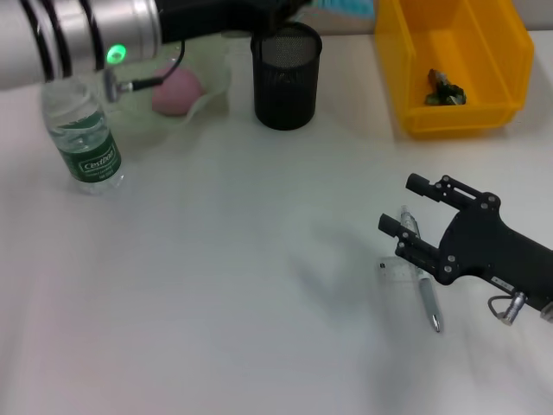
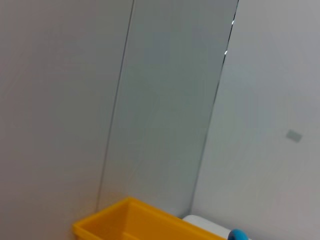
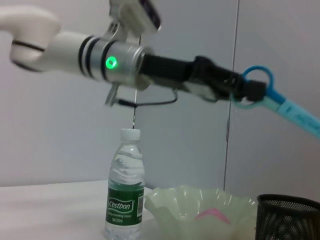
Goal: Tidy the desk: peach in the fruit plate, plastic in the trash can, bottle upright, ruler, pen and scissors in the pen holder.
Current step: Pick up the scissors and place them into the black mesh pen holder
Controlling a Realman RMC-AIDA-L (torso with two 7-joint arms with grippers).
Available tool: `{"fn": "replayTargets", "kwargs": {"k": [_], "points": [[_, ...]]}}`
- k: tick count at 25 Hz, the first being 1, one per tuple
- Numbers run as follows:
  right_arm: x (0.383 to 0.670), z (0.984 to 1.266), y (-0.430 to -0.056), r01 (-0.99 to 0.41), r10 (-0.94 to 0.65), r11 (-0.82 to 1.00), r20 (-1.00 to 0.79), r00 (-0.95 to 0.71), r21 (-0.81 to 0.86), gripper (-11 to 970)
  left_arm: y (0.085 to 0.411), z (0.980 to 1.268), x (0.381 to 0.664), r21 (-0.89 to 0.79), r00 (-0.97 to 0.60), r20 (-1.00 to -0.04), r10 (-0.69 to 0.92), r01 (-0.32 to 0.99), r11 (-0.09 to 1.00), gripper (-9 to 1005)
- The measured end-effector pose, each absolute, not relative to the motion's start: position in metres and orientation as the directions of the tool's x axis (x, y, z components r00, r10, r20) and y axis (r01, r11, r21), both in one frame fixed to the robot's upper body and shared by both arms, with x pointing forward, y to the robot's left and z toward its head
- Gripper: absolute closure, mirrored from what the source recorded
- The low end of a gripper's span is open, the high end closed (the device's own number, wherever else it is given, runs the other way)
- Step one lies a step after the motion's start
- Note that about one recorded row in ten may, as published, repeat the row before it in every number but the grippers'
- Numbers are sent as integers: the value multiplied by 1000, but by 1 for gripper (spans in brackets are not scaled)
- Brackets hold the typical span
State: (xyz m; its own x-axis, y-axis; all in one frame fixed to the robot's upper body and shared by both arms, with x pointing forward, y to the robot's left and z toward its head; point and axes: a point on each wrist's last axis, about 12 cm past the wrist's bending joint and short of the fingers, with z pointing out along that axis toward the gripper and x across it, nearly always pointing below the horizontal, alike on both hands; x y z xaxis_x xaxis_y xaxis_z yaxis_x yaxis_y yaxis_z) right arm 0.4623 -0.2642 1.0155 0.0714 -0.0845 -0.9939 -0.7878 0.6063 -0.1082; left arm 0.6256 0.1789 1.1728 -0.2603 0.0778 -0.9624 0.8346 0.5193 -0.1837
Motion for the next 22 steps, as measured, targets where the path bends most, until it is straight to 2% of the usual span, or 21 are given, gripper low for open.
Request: {"fn": "replayTargets", "kwargs": {"k": [6,11,17,22], "points": [[464,1016,-264,-790,-80,605,-995,62,-98,345,171,1206,637,-147,-316,-929,192,792,592,894],[468,1015,-263,-789,-94,606,-994,58,-103,346,170,1221,642,-134,-364,-903,230,745,653,894],[469,1016,-263,-790,-97,603,-993,59,-106,346,167,1221,648,-123,-415,-869,270,709,694,894],[473,1015,-262,-787,-112,607,-992,52,-110,347,160,1222,648,-127,-440,-847,300,714,688,894]]}}
